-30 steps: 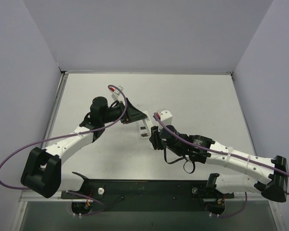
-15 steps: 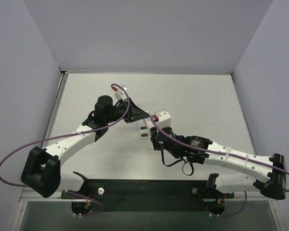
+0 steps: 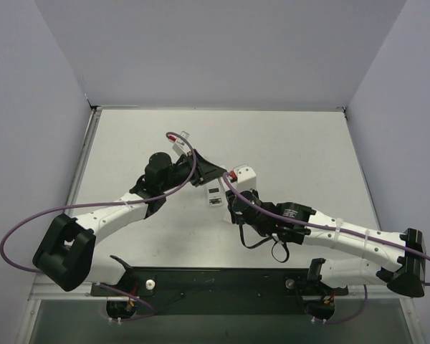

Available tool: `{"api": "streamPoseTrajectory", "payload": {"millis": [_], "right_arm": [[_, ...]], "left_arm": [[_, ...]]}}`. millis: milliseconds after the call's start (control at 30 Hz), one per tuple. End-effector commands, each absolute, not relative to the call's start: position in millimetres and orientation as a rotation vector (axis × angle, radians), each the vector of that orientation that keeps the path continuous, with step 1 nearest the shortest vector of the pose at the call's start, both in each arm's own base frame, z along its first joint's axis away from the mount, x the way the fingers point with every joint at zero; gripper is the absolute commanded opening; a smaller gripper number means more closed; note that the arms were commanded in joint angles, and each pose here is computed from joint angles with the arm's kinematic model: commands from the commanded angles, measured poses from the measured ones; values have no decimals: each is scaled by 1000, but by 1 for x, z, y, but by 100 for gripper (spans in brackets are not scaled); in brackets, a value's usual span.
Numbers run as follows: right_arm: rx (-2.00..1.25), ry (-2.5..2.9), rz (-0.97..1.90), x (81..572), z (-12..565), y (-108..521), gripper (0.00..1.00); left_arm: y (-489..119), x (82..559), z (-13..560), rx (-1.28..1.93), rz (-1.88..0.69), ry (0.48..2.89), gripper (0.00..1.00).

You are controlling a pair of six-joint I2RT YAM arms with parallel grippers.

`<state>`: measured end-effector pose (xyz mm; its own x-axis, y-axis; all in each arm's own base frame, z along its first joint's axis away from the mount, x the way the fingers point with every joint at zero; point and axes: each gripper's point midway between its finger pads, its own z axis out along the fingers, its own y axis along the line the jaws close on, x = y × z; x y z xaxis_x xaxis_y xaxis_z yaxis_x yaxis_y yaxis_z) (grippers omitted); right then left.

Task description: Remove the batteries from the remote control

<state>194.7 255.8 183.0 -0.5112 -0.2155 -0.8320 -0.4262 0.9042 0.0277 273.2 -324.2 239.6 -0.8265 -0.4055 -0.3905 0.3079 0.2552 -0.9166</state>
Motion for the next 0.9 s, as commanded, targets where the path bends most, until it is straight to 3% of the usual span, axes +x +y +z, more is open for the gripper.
{"api": "streamPoseTrajectory", "payload": {"millis": [0, 167, 567, 700, 733, 867], "right_arm": [[-205, 1936, 411, 227, 240, 268, 0], [-172, 1930, 419, 231, 241, 265, 0], [-136, 1927, 425, 236, 239, 263, 0], [-147, 1935, 430, 233, 235, 262, 0], [-149, 1936, 433, 232, 234, 261, 0], [-170, 1944, 450, 227, 224, 259, 0]], "left_arm": [[-345, 228, 227, 60, -1736, 2048, 33], [-349, 225, 219, 73, -1720, 2067, 44], [-354, 218, 212, 85, -1724, 2087, 40], [-348, 226, 221, 78, -1654, 2073, 55], [-344, 231, 225, 76, -1624, 2059, 64], [-325, 250, 243, -22, -1541, 2034, 68]]}}
